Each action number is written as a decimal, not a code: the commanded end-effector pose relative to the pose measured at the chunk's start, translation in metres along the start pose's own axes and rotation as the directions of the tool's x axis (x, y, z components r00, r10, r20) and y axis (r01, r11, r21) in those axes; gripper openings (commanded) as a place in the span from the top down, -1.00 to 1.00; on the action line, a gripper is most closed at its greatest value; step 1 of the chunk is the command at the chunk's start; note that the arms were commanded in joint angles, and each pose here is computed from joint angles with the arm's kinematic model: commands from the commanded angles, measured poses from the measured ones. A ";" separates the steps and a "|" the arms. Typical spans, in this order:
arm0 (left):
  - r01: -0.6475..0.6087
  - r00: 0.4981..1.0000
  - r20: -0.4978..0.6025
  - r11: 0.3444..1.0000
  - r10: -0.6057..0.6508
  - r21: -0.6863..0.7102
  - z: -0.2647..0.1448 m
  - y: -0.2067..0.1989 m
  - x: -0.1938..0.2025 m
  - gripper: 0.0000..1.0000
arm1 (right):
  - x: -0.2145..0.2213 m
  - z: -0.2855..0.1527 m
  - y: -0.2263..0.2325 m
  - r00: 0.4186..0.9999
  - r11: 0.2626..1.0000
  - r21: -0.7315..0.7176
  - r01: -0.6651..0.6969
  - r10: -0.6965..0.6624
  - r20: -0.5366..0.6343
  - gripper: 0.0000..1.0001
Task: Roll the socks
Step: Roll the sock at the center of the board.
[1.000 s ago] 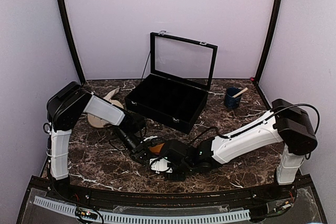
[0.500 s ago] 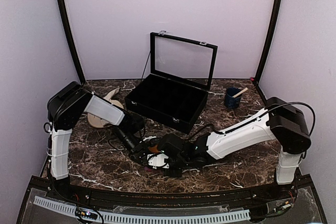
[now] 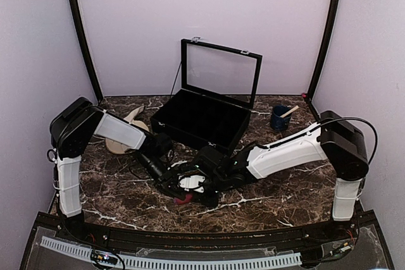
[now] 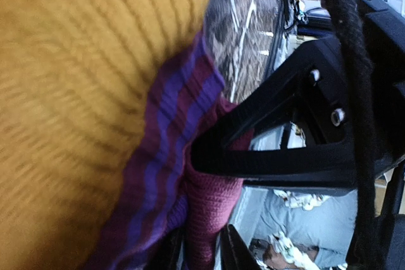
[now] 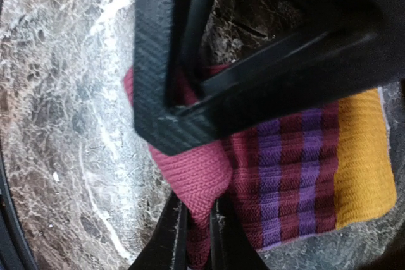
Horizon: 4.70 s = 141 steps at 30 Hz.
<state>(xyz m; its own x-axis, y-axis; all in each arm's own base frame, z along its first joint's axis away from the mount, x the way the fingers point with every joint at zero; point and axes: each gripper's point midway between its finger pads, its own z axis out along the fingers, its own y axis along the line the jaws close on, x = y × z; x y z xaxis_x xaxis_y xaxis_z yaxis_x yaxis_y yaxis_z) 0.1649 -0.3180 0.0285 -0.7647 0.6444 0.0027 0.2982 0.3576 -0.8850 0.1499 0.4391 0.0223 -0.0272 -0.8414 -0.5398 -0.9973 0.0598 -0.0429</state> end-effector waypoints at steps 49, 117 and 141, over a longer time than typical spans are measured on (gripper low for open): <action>-0.257 0.748 0.325 0.703 0.580 -0.664 -0.043 -0.038 0.020 0.34 | 0.060 0.004 0.042 0.839 0.725 -0.436 -0.534 0.387 -0.384 1.00; -0.525 0.742 -0.176 0.396 0.647 -0.753 0.060 -0.007 0.022 1.00 | 0.072 -0.007 0.031 0.783 0.606 -0.498 -0.620 0.451 -0.427 0.63; -0.447 0.802 -0.085 0.498 0.592 -0.743 0.052 -0.008 0.012 1.00 | 0.064 -0.053 -0.010 0.737 0.560 -0.514 -0.650 0.631 -0.244 0.54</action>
<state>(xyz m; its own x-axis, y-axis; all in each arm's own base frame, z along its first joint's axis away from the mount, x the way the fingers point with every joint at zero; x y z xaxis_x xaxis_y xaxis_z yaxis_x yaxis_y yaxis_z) 0.1253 -0.3646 0.0227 -0.3353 0.7585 -0.5589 0.9292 0.3640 -0.0635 0.1431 0.3596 0.0270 -0.6431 -0.7434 -0.1838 -0.5489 0.2802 0.7875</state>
